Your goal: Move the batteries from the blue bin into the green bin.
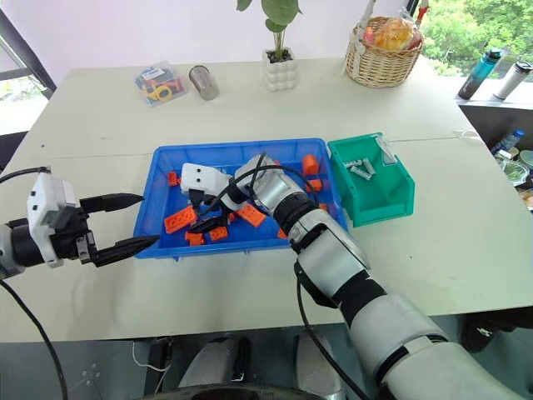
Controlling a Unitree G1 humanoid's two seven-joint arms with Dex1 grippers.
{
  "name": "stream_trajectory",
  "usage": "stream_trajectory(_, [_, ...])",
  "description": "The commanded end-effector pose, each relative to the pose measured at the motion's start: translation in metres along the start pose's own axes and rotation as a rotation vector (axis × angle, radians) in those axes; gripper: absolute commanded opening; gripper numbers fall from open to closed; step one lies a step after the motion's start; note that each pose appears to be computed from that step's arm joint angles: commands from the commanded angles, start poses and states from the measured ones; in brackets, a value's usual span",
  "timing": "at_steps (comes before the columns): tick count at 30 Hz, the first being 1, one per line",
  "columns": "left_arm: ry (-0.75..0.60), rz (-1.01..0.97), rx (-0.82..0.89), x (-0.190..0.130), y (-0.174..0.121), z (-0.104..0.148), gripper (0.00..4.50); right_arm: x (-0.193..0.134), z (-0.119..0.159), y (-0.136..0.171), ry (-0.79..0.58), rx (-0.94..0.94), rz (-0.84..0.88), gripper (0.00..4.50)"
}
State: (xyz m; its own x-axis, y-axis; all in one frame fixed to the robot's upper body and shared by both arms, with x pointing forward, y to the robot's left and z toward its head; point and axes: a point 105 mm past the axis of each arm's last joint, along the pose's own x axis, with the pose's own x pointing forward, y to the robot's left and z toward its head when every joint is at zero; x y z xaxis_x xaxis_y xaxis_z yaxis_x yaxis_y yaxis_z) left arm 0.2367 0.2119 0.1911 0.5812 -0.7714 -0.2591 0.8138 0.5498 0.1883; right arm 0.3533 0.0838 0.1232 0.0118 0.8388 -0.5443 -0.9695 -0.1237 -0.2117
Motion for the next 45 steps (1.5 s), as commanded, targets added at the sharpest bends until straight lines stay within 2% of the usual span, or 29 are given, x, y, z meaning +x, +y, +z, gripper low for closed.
stream_trajectory(1, [-0.018,0.027,0.051,-0.008,0.003,0.012,4.5,0.003,0.019,-0.005,-0.053,-0.025,-0.033,4.28])
stream_trajectory(3, [-0.019,0.037,0.054,-0.009,0.004,0.011,4.5,0.005,0.019,-0.005,-0.061,-0.007,-0.041,4.28])
stream_trajectory(4, [-0.024,0.044,0.066,-0.008,0.005,0.01,4.5,0.005,0.018,-0.005,-0.067,0.004,-0.04,4.05])
stream_trajectory(6, [-0.039,0.051,0.094,-0.006,0.007,0.008,4.5,0.005,0.019,-0.003,-0.083,0.019,-0.028,3.46])
stream_trajectory(9, [-0.041,0.011,0.094,0.0,0.006,0.001,4.5,0.005,0.022,-0.002,-0.109,0.034,-0.014,1.93])
stream_trajectory(11, [-0.039,-0.027,0.089,0.004,0.005,-0.002,4.5,0.006,0.024,-0.003,-0.123,0.048,-0.023,1.21])
stream_trajectory(12, [-0.042,-0.032,0.1,0.005,0.006,-0.003,4.5,0.007,0.025,-0.003,-0.127,0.052,-0.029,1.12])
stream_trajectory(19, [-0.071,-0.027,0.115,0.005,0.018,0.003,4.5,-0.008,0.03,-0.021,-0.154,0.063,-0.131,1.12])
stream_trajectory(26, [-0.086,-0.019,0.112,0.007,0.021,0.004,4.5,-0.027,0.013,-0.049,-0.093,0.078,-0.36,1.12])
stream_trajectory(31, [-0.099,-0.027,0.114,0.011,0.021,0.008,4.5,-0.028,0.006,-0.051,-0.085,0.11,-0.389,1.12])
stream_trajectory(33, [-0.106,-0.031,0.109,0.011,0.021,0.01,4.5,-0.027,0.01,-0.049,-0.101,0.099,-0.369,2.16])
stream_trajectory(34, [-0.108,-0.034,0.106,0.011,0.021,0.011,4.5,-0.026,0.012,-0.047,-0.102,0.085,-0.357,2.47])
stream_trajectory(37, [-0.107,-0.046,0.101,0.01,0.021,0.012,4.5,-0.023,0.017,-0.04,-0.102,0.057,-0.305,3.89])
stream_trajectory(41, [-0.097,-0.076,0.093,0.009,0.018,0.012,4.5,-0.019,0.024,-0.027,-0.099,0.05,-0.213,3.89])
stream_trajectory(45, [-0.049,-0.137,0.088,0.001,0.011,0.007,4.5,-0.003,0.021,0.008,-0.036,0.065,-0.052,3.89])
